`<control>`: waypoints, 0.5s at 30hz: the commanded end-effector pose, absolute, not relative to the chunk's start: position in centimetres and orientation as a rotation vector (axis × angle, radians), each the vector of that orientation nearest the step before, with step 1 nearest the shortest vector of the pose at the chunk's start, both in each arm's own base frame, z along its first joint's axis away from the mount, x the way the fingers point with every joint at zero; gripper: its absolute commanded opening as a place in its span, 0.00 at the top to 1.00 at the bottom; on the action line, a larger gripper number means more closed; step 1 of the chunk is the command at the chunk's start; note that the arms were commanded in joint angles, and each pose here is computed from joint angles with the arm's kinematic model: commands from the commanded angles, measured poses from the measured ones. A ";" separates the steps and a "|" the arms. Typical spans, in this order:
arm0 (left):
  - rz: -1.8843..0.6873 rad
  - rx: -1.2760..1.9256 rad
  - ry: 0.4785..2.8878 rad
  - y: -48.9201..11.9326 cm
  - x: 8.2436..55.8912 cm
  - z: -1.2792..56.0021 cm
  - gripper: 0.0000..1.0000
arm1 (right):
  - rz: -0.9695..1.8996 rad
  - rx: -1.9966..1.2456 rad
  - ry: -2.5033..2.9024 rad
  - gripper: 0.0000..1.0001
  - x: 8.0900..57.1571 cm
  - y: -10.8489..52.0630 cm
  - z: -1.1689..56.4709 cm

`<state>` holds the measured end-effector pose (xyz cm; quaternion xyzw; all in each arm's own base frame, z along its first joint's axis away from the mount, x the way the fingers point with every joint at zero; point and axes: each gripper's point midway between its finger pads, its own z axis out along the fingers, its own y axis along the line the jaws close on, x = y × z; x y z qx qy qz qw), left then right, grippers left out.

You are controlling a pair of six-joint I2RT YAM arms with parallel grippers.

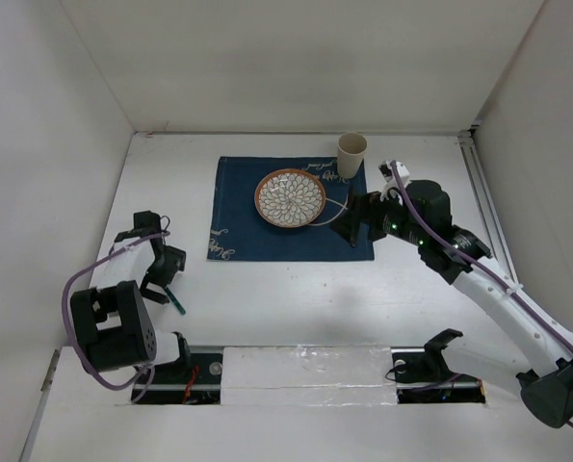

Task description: Set the dinner table for one person

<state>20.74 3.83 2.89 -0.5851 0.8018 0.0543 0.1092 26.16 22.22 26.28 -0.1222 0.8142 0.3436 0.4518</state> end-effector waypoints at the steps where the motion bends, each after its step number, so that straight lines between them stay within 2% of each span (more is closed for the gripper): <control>1: 0.215 -1.757 2.320 4.6 20.7 1.7 0.13 | 0.878 -0.319 1.913 0.00 26.3 22.6 29.0; 3: 0.222 -1.761 2.328 4.6 20.8 1.3 0.25 | 0.876 -0.319 1.922 0.00 26.2 22.5 28.8; 4: 0.227 -1.763 2.333 4.6 20.7 0.9 0.37 | 0.868 -0.312 1.922 0.00 26.3 22.4 28.7; 5: 0.218 -1.758 2.324 4.6 21.0 0.9 0.37 | 0.868 -0.312 1.922 0.00 26.3 22.4 28.7; 6: 0.212 -1.755 2.317 4.7 21.2 0.9 0.46 | 0.868 -0.312 1.922 0.00 26.3 22.4 28.7; 8: 0.219 -1.748 2.331 4.7 21.0 0.5 0.51 | 0.860 -0.305 1.922 0.00 26.4 22.3 29.0; 10: 0.216 -1.738 2.356 4.5 20.9 -0.1 0.67 | 0.860 -0.305 1.922 0.00 26.4 22.3 29.0; 13: 0.185 -1.705 2.384 4.3 21.4 -0.9 0.79 | 0.839 -0.289 1.922 0.00 26.7 22.0 28.9; 14: 0.182 -1.701 2.406 4.1 21.4 -1.4 0.95 | 0.830 -0.282 1.921 0.00 26.8 21.9 28.9; 15: 0.189 -1.705 2.415 4.1 21.3 -1.6 1.00 | 0.830 -0.282 1.921 0.00 26.8 21.9 28.9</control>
